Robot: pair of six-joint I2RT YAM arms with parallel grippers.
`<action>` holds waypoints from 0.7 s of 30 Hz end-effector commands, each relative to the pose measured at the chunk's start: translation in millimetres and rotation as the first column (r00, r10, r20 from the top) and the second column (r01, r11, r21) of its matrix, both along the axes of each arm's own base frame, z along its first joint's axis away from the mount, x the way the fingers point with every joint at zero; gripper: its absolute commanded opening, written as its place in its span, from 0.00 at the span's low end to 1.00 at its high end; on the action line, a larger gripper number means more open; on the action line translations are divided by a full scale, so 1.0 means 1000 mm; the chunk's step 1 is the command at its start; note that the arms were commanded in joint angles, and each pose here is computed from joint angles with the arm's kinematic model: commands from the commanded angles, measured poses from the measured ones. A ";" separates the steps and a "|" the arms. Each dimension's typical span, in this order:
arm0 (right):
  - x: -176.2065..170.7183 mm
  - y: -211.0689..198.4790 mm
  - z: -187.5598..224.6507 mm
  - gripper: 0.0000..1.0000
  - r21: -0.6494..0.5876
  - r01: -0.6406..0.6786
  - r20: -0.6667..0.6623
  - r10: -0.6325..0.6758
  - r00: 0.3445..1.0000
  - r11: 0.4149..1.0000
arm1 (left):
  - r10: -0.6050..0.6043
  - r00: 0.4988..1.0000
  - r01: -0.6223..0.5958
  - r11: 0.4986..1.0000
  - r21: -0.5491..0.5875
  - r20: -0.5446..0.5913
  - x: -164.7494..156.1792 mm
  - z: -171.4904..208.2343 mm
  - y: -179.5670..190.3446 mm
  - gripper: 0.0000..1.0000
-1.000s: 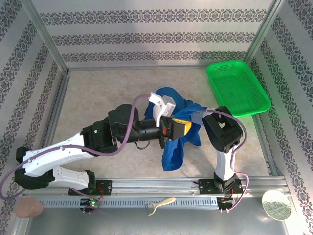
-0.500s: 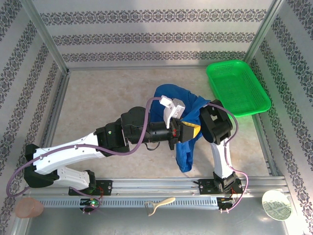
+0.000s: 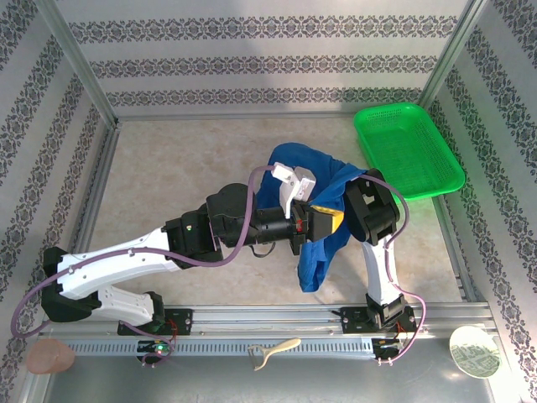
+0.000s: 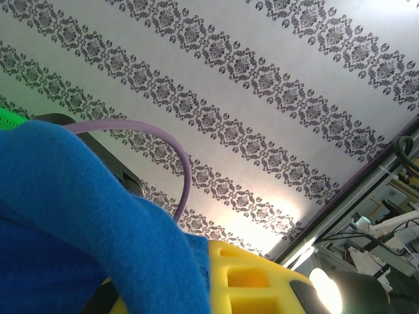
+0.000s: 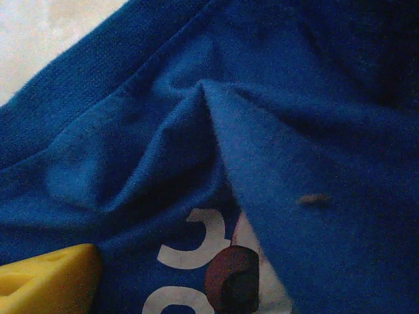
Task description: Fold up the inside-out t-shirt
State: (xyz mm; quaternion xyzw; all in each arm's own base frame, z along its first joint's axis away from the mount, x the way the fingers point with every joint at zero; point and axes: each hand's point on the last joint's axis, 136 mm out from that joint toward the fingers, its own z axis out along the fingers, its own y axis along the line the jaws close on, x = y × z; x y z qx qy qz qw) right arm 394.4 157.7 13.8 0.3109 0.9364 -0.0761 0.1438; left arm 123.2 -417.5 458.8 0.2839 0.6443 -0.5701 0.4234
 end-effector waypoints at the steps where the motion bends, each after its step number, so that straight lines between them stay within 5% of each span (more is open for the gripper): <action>1: -0.060 -0.014 -0.027 0.89 -0.053 -0.120 -0.286 0.100 0.953 0.991 | 0.005 0.999 -0.002 0.994 -0.106 0.033 -0.002 0.029 0.002 0.00; 5: -0.080 -0.017 -0.033 0.87 -0.047 -0.187 -0.362 0.158 0.919 0.981 | 0.043 0.999 -0.039 0.989 -0.140 0.029 0.006 0.025 0.007 0.00; 8: -0.096 -0.014 -0.050 0.73 0.007 -0.198 -0.415 0.183 0.891 0.980 | 0.068 0.998 -0.065 0.985 -0.158 0.014 0.012 0.021 0.012 0.00; 10: -0.104 -0.011 -0.059 0.50 0.051 -0.199 -0.423 0.202 0.883 0.979 | 0.076 0.997 -0.075 0.984 -0.159 0.002 0.015 0.018 0.014 0.00; 12: -0.108 -0.007 -0.065 0.18 0.086 -0.190 -0.410 0.209 0.888 0.978 | 0.087 0.996 -0.087 0.984 -0.157 -0.006 0.018 0.015 0.015 0.00; 14: -0.110 -0.002 -0.070 0.00 0.129 -0.186 -0.396 0.223 0.891 0.974 | 0.104 0.994 -0.106 0.983 -0.152 -0.016 0.023 0.010 0.016 0.00; 21: -0.083 0.023 -0.046 0.00 0.214 -0.359 -0.228 0.404 0.886 0.909 | 0.210 0.975 -0.217 0.966 -0.140 -0.067 0.054 -0.003 0.033 0.00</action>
